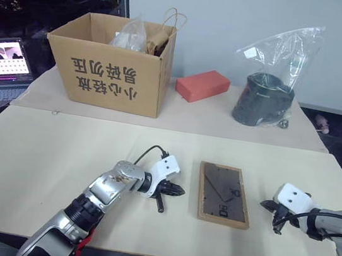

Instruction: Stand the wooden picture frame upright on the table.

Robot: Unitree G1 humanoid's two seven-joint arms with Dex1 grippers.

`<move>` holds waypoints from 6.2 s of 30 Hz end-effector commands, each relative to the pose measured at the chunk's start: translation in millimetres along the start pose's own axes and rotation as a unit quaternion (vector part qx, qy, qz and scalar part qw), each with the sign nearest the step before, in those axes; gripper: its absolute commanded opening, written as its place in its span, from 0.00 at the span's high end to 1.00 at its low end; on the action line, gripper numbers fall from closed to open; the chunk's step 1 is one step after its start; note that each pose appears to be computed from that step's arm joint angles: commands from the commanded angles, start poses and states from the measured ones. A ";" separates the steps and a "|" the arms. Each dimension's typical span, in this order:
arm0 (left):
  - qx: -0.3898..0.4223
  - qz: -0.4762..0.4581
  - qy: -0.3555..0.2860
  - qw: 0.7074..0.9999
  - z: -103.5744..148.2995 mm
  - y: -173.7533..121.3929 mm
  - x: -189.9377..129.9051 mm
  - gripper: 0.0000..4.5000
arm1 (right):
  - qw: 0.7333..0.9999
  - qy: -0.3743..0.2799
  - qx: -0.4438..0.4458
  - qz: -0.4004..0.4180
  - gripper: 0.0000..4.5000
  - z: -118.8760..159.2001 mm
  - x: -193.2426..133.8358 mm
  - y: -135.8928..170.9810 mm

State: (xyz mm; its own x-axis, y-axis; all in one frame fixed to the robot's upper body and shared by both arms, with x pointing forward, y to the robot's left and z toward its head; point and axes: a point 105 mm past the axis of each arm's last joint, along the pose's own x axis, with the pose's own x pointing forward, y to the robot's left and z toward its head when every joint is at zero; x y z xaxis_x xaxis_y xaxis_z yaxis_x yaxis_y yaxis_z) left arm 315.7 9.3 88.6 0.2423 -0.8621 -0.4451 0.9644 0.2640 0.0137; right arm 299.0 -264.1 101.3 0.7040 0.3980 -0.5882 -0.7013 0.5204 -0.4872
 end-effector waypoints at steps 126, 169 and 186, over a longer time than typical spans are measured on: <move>-0.097 0.133 -0.054 0.985 -47.4 59.0 -83.2 1.00 | 0.977 -0.007 0.026 0.210 1.00 89.9 59.6 120.7; -0.467 0.057 -0.084 0.879 -32.5 1.9 -151.2 0.02 | 0.971 -0.079 0.077 0.211 1.00 93.4 29.8 62.8; -0.515 -0.033 -0.018 0.856 -32.3 -30.7 -51.9 0.01 | 0.965 -0.117 0.060 0.225 1.00 113.5 37.6 87.0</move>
State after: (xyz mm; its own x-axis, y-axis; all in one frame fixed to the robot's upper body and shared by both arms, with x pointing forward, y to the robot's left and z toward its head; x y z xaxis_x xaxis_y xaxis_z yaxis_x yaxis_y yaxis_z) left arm 284.2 77.0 102.5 0.3059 -0.8811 -0.3606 0.4342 0.4662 -0.7708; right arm 278.7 -126.6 99.6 0.3423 0.7382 -0.5813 -0.9291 0.3581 -0.0924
